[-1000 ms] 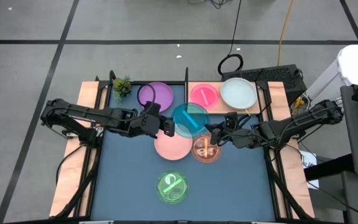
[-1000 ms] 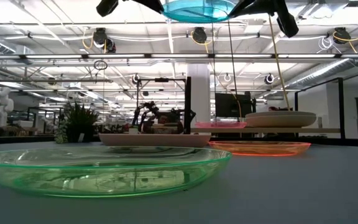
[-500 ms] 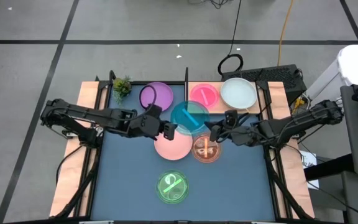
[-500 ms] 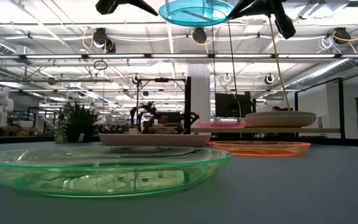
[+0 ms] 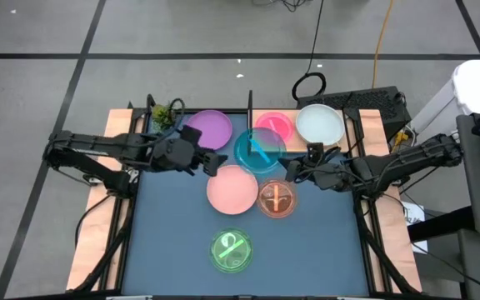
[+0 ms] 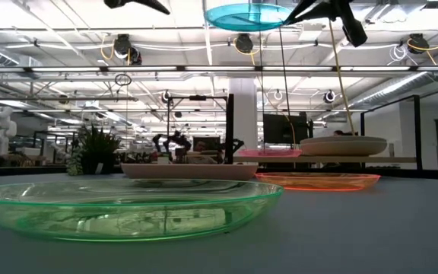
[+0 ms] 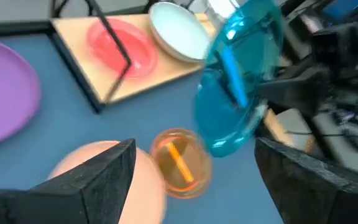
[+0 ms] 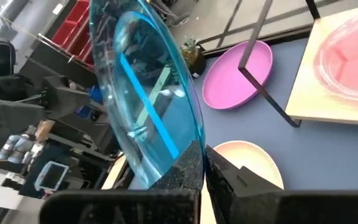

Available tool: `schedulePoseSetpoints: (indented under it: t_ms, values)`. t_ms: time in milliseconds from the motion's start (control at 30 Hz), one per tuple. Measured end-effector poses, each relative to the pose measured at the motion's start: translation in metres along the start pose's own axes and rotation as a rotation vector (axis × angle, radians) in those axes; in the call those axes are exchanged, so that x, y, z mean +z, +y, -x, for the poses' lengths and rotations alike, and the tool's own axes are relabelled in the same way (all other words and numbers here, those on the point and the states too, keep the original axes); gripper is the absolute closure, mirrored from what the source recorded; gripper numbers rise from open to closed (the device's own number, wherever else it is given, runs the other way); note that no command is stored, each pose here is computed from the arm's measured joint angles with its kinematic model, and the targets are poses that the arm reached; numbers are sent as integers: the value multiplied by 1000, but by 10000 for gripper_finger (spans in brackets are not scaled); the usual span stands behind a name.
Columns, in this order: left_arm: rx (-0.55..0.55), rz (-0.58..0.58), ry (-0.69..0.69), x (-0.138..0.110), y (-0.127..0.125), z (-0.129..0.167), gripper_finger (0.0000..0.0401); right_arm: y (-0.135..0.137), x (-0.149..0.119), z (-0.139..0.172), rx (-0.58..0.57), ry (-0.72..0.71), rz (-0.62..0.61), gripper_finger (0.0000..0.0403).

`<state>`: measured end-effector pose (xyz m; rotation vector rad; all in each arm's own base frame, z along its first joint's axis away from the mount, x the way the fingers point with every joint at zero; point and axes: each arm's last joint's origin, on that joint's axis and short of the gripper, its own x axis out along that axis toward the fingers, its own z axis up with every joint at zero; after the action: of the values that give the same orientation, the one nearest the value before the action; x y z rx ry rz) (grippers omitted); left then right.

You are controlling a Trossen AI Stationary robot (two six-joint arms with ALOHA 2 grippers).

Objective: Place and stack plates onto a shelf
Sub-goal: Stack the transparent blue plate on the transparent pink plate on the shelf

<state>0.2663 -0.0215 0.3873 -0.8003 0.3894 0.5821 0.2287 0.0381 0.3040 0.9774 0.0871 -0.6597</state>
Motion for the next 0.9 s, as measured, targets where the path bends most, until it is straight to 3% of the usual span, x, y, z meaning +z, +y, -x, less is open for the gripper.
schedulePoseSetpoints:
  t_ms: [367, 600, 900]
  values:
    - [-67, -201, 27, 35, 24, 16, 68, -5, 9, -2, -13, 80, -158, 403]
    - [-122, -360, 67, 45, 34, 20, 71, -15, 11, -7, -107, 71, -208, 403]
    - [-170, -442, 97, 39, 40, 27, 143, -32, 26, -23, -174, -78, -257, 403]
